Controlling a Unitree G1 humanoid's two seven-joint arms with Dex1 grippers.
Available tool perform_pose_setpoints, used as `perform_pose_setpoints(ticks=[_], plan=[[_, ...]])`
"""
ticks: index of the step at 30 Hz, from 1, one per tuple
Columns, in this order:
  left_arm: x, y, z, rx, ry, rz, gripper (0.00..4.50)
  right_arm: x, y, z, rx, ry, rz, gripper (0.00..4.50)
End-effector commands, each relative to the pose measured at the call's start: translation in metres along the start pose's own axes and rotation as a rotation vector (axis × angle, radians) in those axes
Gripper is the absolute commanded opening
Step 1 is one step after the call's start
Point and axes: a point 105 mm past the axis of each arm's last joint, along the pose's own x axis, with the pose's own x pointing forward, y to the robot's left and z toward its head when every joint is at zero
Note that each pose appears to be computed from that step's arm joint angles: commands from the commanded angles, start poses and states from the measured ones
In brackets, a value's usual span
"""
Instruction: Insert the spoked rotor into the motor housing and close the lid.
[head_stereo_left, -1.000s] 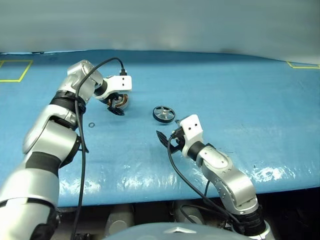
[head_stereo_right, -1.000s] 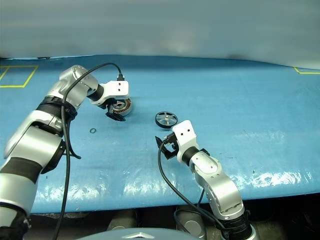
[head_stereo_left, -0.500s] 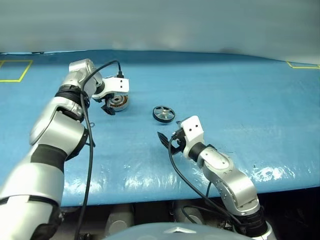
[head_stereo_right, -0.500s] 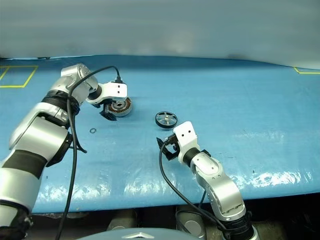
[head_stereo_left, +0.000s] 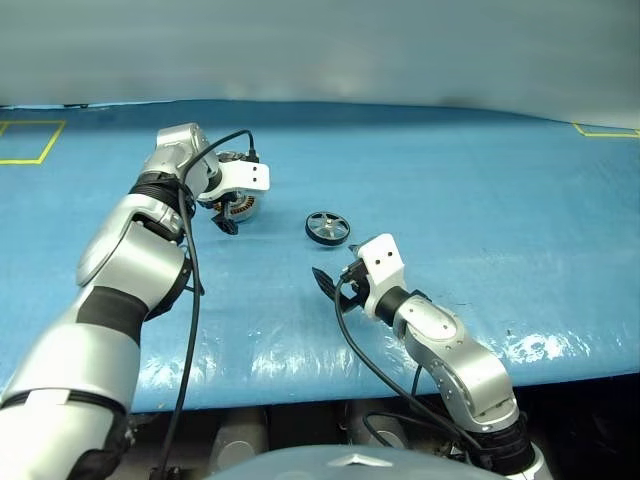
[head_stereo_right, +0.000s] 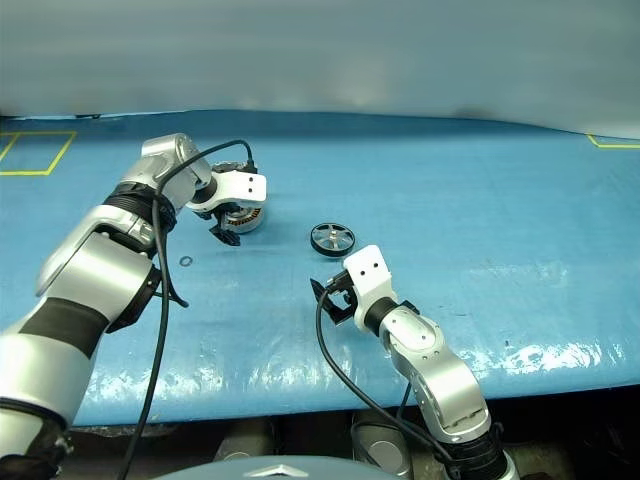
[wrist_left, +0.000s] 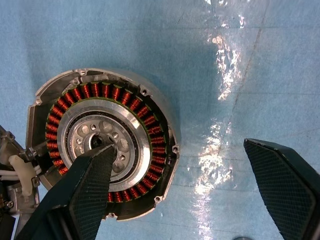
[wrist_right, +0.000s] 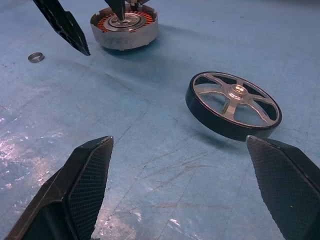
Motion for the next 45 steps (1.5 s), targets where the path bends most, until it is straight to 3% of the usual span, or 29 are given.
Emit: perform_pose_setpoints(ticks=[1, 11, 34, 37, 42, 43, 45], plan=[[-0.010, 0.012, 0.003, 0.023, 0.031, 0.072, 4.50, -0.005, 0.003, 0.010, -0.017, -0.034, 0.014, 4.48], [-0.004, 0.013, 0.009, 0.019, 0.007, 0.099, 4.50, -0.008, 0.000, 0.010, -0.031, -0.024, 0.004, 4.48], [0.019, 0.002, -0.004, -0.027, 0.032, 0.092, 4.50, -0.010, -0.002, 0.006, -0.020, -0.011, -0.026, 4.48], [0.020, 0.002, -0.003, -0.026, 0.027, 0.096, 3.94, -0.010, -0.003, 0.006, -0.019, -0.012, -0.031, 4.50], [0.020, 0.003, -0.001, -0.018, 0.019, 0.108, 2.22, -0.010, -0.003, 0.007, -0.016, -0.020, -0.041, 4.50], [0.020, 0.003, 0.000, -0.015, 0.018, 0.110, 2.01, -0.010, -0.004, 0.007, -0.014, -0.022, -0.044, 4.50], [0.021, 0.003, 0.001, -0.012, 0.012, 0.110, 2.01, -0.010, -0.004, 0.007, -0.012, -0.025, -0.049, 4.50]])
